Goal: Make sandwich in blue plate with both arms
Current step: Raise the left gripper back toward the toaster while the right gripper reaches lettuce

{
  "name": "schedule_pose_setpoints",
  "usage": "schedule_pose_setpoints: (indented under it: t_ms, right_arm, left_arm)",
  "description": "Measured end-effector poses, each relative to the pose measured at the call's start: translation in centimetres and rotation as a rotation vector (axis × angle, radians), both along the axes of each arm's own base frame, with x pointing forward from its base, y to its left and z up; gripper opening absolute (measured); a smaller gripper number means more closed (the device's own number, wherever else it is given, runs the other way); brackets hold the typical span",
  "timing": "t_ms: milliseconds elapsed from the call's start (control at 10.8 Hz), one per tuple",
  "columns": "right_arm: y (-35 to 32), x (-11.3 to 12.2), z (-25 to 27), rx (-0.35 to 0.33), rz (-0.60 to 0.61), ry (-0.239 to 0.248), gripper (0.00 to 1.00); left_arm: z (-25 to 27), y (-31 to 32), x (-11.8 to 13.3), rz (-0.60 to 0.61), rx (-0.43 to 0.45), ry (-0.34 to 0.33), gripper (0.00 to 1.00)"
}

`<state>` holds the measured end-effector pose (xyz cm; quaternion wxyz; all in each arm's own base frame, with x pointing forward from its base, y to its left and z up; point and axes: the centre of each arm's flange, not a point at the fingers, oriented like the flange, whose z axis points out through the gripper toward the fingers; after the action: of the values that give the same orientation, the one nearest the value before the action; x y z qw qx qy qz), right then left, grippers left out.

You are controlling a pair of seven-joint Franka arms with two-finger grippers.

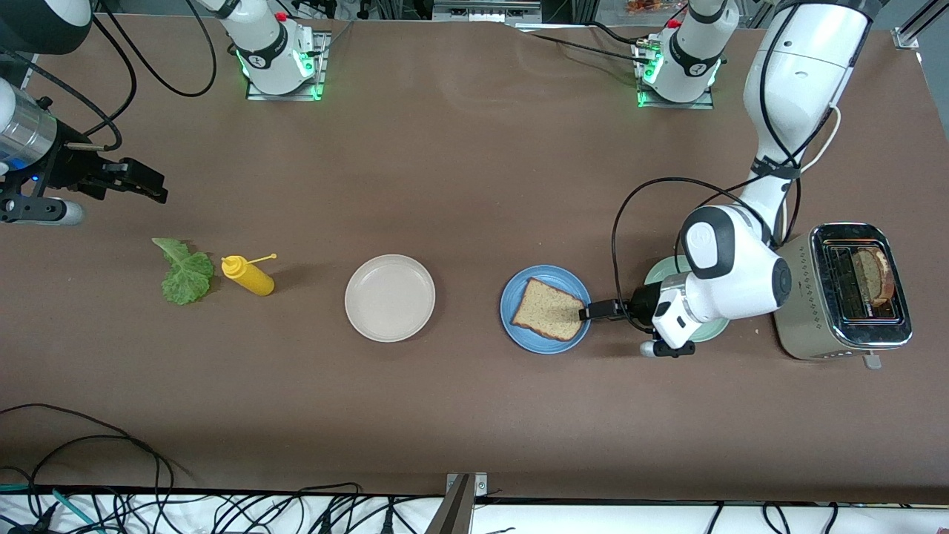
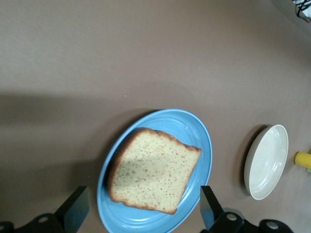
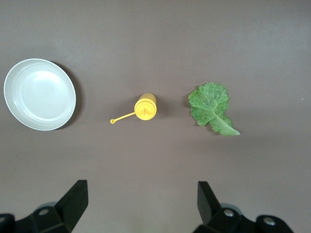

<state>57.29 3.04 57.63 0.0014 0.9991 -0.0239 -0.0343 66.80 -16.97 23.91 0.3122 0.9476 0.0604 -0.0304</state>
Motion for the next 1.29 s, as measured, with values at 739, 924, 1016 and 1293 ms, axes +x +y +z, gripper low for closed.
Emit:
schedule_pose_setpoints:
  t_ms: [739,924,1016,1293]
  right_arm:
    - [-3.2,1.8,-2.5,0.005,0.156,-0.023,1.0]
    - [-6.8,3.1,-5.4,-0.003,0.181,-0.003,1.0]
    - [-8.4,3.7,-7.2,-0.01,0.171,0.009,1.0]
    - [-11.7,5.1,-12.4,-0.028,0.15,0.061,1.0]
  left_arm:
    - [15.8,8.0,-3.3,-0.249,0.421,-0.2,1.0]
    - [20.1,10.6,-4.8,-0.302,0.533,-0.204,1.0]
    - [21.8,11.5,-5.6,-0.332,0.594,-0.202,1.0]
    - [25.8,14.3,-7.7,-0.328,0.635,-0.136,1.0]
